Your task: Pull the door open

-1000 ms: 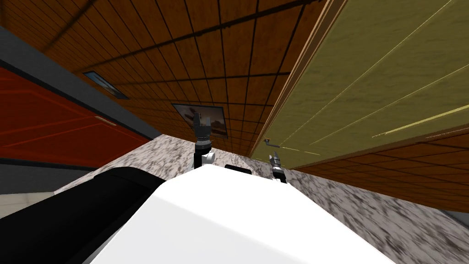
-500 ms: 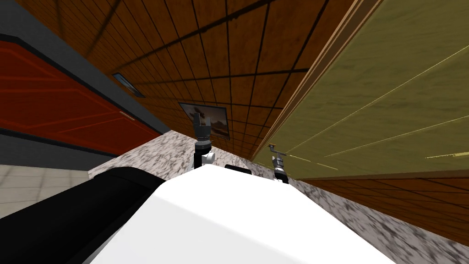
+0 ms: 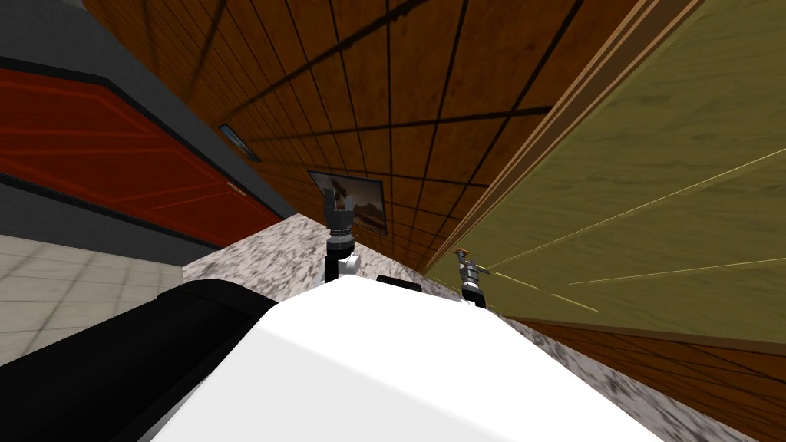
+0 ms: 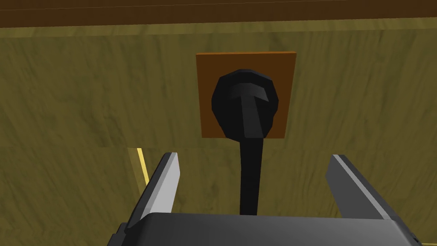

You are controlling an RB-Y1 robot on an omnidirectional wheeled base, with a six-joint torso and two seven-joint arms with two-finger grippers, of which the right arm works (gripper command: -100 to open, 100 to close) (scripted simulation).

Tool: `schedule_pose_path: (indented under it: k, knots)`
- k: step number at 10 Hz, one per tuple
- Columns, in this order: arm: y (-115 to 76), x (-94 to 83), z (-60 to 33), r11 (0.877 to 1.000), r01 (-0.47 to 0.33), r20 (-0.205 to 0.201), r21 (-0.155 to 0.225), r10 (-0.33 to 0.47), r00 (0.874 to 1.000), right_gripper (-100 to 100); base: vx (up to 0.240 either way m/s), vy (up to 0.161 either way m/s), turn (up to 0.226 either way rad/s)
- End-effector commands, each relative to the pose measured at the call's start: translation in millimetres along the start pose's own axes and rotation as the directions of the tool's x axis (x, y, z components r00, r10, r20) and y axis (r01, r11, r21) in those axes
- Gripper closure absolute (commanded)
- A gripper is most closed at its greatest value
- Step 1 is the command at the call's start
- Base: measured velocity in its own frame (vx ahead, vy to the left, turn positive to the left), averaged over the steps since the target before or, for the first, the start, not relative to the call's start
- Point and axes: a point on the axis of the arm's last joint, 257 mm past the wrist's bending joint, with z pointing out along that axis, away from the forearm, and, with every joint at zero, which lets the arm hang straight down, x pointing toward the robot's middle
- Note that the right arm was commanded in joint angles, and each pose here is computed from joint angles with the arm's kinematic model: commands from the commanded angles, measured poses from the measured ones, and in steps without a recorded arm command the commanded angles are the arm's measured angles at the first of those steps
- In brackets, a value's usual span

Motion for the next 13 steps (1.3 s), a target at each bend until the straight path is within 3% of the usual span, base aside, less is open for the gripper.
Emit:
schedule_pose_path:
  k: [1, 6, 13]
  knots:
    - [-0.1, 0.6, -0.1, 1.0, -0.002, -0.002, 0.0, 0.002, 1.0, 100, -0.005, 0.003, -0.036]
    - [-0.1, 0.6, -0.1, 1.0, -0.002, -0.002, 0.0, 0.002, 1.0, 100, -0.005, 0.003, -0.002]
    - [0.0, -2.8, -22.0, 1.0, 0.002, -0.084, 0.002, -0.002, 0.996, 100, -0.183, -0.035, 0.119]
